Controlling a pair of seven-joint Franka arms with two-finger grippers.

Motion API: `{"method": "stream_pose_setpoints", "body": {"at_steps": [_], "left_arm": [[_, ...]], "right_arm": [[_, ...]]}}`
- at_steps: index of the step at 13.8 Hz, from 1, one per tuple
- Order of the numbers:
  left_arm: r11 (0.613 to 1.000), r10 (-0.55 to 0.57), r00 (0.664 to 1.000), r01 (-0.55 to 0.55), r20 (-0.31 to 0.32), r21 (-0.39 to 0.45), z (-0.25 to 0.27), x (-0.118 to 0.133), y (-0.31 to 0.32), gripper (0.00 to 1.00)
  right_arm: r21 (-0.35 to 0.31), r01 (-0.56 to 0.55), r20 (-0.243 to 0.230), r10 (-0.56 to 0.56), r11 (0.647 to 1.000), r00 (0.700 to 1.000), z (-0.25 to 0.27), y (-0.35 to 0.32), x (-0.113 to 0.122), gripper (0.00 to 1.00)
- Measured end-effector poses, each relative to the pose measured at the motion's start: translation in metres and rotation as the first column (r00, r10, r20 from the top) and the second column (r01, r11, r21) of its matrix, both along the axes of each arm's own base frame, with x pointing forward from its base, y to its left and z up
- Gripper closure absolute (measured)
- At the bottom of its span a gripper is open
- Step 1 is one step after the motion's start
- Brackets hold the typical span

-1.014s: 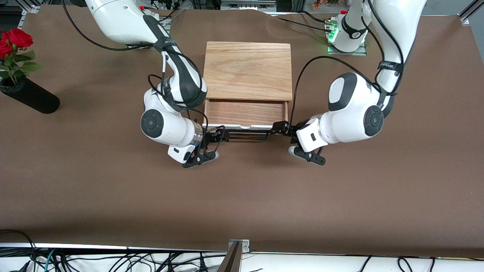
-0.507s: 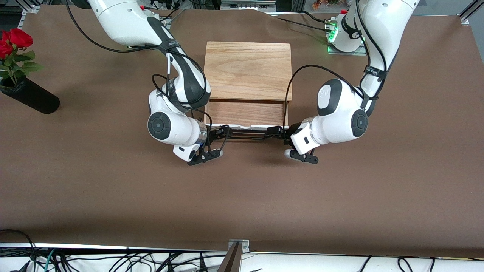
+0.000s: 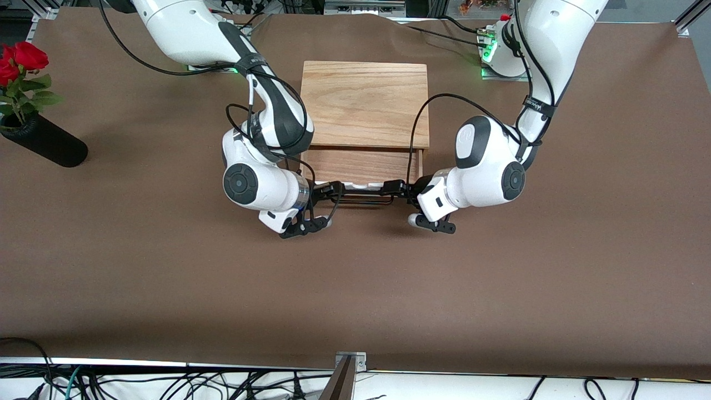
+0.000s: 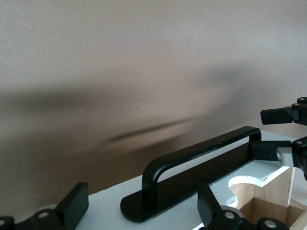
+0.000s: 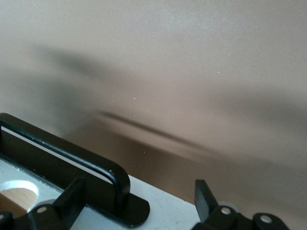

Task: Close drawer with both arms simultaneously
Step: 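Push the white drawer front into the cabinet with both grippers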

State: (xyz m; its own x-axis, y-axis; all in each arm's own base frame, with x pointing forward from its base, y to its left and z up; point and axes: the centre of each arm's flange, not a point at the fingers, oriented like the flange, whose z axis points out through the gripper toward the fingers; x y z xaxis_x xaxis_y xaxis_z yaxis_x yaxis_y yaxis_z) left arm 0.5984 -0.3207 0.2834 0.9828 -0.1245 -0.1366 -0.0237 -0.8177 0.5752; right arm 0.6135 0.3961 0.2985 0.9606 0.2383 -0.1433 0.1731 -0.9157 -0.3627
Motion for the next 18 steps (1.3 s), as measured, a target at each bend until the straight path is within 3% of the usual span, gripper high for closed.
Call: {"method": "stream_pose_setpoints", "body": {"at_steps": [4,11,18], "left_arm": [[1.000,0.000,1.000,0.000,0.000,0.000,0.000,0.000,0.000,0.00],[1.000,-0.007,1.000,0.007,-0.013,0.003,-0.006,-0.004,-0.003,0.00],[0.998,-0.066,0.991,0.067,-0.115,0.006,-0.021,-0.023,-0.005,0.00]], "right_arm": [[-0.003,0.006,-0.009,-0.006,1.000,1.000,0.001,0.003,-0.002,0.00],[-0.048,0.019,-0.102,-0.024,0.999,0.994,-0.003,0.013,-0.019,0.00],[-0.068,-0.019,-0.158,0.009,0.998,0.987,-0.006,0.021,-0.033,0.00]]}}
